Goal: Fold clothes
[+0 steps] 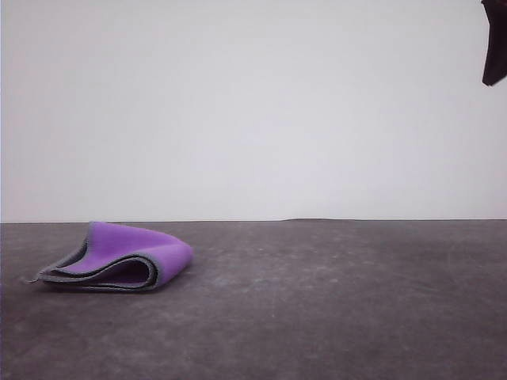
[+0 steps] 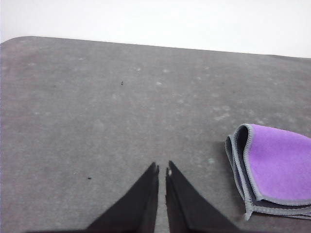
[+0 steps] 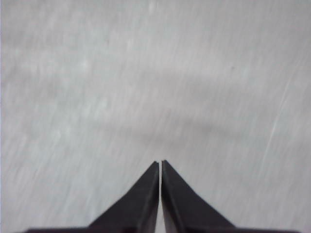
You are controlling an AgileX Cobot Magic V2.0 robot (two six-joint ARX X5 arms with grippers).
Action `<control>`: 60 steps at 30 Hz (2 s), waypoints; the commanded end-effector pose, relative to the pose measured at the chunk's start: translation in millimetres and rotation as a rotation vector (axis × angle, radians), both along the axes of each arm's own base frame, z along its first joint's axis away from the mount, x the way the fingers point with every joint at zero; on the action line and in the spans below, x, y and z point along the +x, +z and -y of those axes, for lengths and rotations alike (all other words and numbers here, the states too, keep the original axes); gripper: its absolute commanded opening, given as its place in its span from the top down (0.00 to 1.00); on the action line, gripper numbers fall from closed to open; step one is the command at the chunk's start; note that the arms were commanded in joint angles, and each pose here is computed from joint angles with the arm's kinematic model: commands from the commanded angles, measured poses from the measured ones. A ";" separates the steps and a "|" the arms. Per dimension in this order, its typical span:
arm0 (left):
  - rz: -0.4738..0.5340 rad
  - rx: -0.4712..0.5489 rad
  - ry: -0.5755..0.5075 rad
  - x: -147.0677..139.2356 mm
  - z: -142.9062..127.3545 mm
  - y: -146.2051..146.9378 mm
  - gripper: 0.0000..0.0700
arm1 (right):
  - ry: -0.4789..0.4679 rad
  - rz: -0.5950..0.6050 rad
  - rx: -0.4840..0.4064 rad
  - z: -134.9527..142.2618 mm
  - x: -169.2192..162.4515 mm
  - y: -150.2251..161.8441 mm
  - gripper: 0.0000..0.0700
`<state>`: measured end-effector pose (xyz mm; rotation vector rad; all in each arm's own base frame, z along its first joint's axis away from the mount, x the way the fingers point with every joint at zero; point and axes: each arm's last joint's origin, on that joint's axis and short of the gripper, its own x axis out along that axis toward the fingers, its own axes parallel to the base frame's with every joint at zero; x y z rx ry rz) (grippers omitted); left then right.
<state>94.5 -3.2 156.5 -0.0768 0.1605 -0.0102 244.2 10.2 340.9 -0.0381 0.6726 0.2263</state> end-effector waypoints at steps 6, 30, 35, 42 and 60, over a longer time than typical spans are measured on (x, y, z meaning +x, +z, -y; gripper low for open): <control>-0.031 0.004 0.002 0.2 -0.1 -6.0 0.98 | -0.047 0.422 0.000 6.2 -59.0 -8.8 1.00; -0.031 0.004 0.002 0.2 -0.1 -6.0 0.98 | -0.106 0.499 0.069 6.6 -151.8 -179.4 1.00; -0.031 0.004 0.002 0.2 -0.1 -6.0 0.98 | -0.106 0.475 0.068 6.6 -150.3 -188.2 1.00; -0.031 0.004 0.002 0.2 -0.1 -5.8 0.98 | -0.103 0.479 0.062 6.6 -150.2 -188.2 1.00; -0.031 0.004 0.002 0.2 -0.1 -5.8 0.98 | -0.076 0.477 0.075 3.7 -150.3 -188.2 1.00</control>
